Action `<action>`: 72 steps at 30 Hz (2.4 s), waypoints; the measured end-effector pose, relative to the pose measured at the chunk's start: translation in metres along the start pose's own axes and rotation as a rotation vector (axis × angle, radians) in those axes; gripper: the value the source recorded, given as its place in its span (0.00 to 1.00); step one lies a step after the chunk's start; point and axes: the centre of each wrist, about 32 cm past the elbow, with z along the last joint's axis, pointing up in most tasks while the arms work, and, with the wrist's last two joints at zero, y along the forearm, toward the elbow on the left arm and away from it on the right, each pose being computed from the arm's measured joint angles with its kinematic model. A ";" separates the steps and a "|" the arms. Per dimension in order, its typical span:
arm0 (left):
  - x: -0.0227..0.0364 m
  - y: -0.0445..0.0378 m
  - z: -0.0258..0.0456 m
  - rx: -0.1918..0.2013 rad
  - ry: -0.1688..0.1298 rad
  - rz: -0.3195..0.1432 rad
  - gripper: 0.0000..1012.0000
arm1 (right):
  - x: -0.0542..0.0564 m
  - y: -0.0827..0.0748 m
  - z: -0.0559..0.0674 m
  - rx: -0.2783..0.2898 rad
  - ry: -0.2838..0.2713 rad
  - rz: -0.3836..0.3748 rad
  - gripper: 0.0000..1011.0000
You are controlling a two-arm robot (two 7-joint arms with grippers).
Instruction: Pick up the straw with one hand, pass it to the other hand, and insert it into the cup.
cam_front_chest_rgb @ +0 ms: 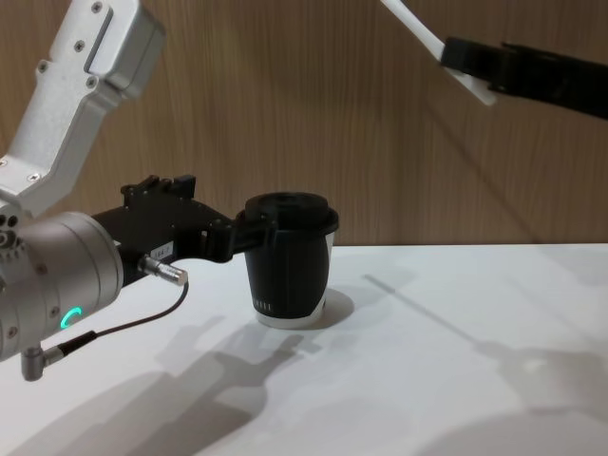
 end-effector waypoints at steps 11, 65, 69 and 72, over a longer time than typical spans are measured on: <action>0.0000 0.0000 0.0000 0.000 0.000 0.000 0.99 | -0.003 0.008 -0.008 0.023 0.110 0.062 0.01; 0.0339 -0.0055 0.0421 -0.198 0.552 -0.379 0.99 | -0.010 0.013 -0.021 0.032 0.196 0.095 0.01; 0.0340 -0.0090 0.0395 -0.211 0.623 -0.403 0.99 | -0.010 0.013 -0.020 0.032 0.197 0.095 0.01; 0.0336 -0.0139 0.0366 -0.223 0.693 -0.424 0.99 | -0.010 0.013 -0.020 0.032 0.197 0.095 0.01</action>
